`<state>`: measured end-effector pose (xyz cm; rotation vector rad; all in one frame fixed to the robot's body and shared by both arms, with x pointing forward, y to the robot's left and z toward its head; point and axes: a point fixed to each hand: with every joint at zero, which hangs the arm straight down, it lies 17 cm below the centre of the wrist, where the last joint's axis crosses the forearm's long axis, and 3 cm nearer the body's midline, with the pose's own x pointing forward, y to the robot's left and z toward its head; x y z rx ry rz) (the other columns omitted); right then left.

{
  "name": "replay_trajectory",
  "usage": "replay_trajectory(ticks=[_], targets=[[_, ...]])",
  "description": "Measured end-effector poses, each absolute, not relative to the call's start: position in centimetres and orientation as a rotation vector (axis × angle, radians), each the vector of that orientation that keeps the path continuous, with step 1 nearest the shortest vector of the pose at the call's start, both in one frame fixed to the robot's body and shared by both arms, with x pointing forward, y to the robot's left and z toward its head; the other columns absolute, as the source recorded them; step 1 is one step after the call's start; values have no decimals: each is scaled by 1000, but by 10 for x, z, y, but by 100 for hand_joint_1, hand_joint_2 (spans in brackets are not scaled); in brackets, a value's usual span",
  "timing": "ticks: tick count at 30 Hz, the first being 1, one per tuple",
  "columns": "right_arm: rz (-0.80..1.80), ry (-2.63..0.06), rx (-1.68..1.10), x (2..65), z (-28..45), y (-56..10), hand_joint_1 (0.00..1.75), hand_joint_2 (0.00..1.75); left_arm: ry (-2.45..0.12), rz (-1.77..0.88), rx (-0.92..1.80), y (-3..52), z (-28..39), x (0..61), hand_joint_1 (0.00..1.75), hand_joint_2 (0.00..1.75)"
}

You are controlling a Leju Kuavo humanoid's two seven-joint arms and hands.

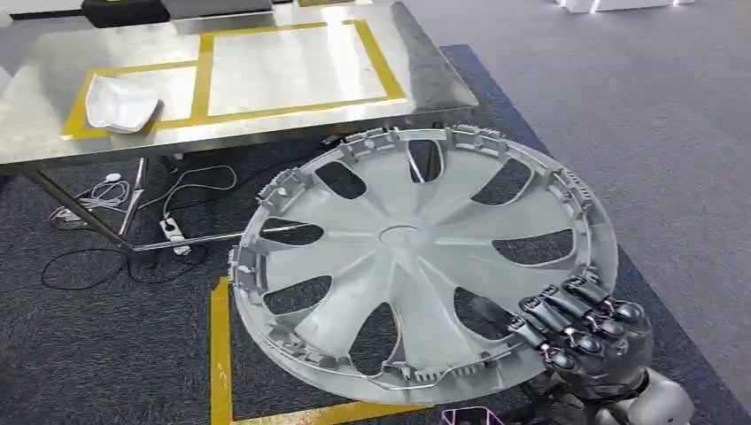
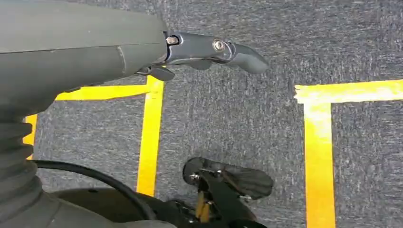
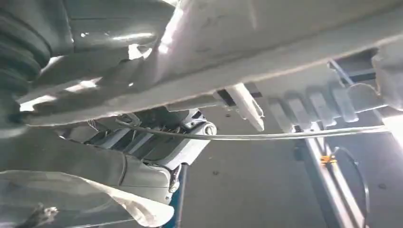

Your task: Take the parts from the cabinet and place them on the table.

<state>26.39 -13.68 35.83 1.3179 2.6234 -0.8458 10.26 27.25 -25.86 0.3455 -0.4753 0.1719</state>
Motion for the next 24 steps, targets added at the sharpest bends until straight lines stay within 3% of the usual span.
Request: replay_trajectory(ticks=[24], targets=[[-831, 2655, 1254, 273, 359, -125, 175, 175, -511, 190, 350, 274, -254, 122, 0, 175]])
